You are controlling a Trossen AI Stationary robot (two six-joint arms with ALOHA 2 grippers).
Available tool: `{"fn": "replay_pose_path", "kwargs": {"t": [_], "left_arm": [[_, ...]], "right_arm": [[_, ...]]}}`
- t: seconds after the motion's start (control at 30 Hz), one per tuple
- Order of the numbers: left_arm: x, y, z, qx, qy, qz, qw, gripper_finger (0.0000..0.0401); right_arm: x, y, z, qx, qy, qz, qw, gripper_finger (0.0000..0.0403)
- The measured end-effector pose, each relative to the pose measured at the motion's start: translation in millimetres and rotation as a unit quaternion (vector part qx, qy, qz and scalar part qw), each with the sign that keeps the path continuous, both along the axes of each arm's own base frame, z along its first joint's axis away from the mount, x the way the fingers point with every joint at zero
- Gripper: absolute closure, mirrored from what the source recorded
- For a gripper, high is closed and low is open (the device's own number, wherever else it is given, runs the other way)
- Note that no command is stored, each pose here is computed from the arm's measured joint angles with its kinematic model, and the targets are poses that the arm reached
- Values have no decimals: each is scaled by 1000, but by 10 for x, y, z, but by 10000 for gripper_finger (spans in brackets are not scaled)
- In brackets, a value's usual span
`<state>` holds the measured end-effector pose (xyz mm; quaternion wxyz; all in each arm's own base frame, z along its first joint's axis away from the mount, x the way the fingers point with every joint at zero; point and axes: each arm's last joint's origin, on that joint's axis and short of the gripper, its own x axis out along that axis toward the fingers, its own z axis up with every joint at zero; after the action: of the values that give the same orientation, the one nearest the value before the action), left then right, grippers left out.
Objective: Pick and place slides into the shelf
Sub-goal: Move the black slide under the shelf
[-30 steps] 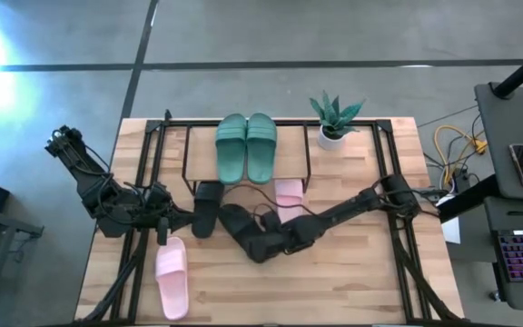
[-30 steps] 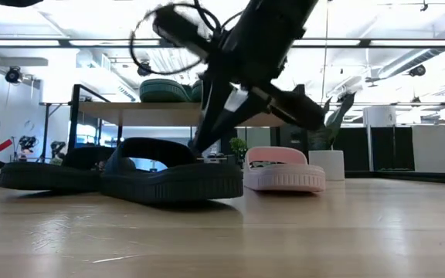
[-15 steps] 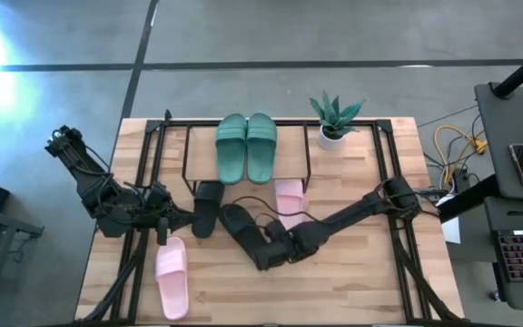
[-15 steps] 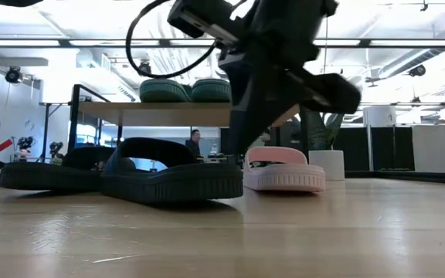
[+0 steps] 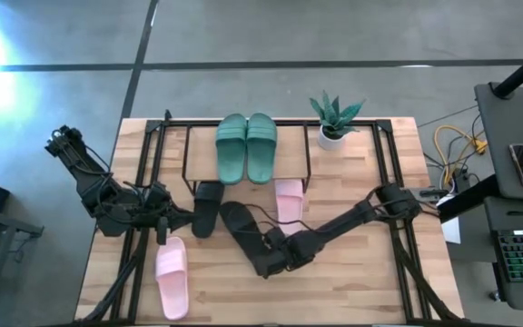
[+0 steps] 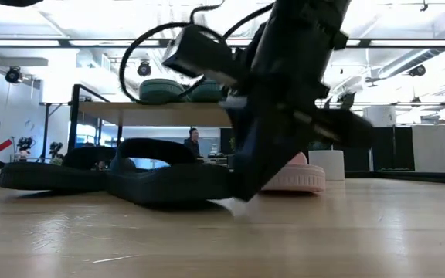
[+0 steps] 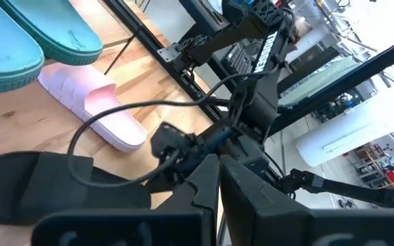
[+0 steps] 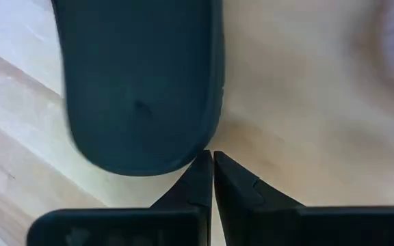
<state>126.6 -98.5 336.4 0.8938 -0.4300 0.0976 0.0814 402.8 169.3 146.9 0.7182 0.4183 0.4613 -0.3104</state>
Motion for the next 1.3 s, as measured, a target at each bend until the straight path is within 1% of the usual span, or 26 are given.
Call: {"fn": "replay_pose_path", "kwargs": {"t": [0.07,0.23,0.47,0.57,0.73,0.93,1.07,1.17,1.3], "left_arm": [[-2,1,0,0,0,0,1000,401],[-8,8,5,-1,-1,0,1000,401],[-8,7,4,0,-1,-1,1000,401],[-8,6,4,0,-1,-1,1000,401],[-8,7,4,-1,-1,-1,1000,401],[-8,6,4,-1,-1,-1,1000,401],[-8,6,4,-1,-1,-1,1000,401],[-8,6,3,-1,-1,-1,1000,401],[-3,2,2,0,-1,-1,1000,401]], "right_arm": [[37,-14,-12,3,-10,4,1000,394],[163,-44,36,7,-64,30,998,394],[253,-245,47,-15,-82,-13,996,394],[304,-302,65,-18,-98,-6,995,394],[355,-262,107,-13,-129,16,991,394],[401,-271,137,-7,-155,13,988,394],[436,-272,167,-16,-178,15,984,394],[469,-267,197,-21,-199,28,979,394],[477,-264,213,-29,-201,41,978,394]]}}
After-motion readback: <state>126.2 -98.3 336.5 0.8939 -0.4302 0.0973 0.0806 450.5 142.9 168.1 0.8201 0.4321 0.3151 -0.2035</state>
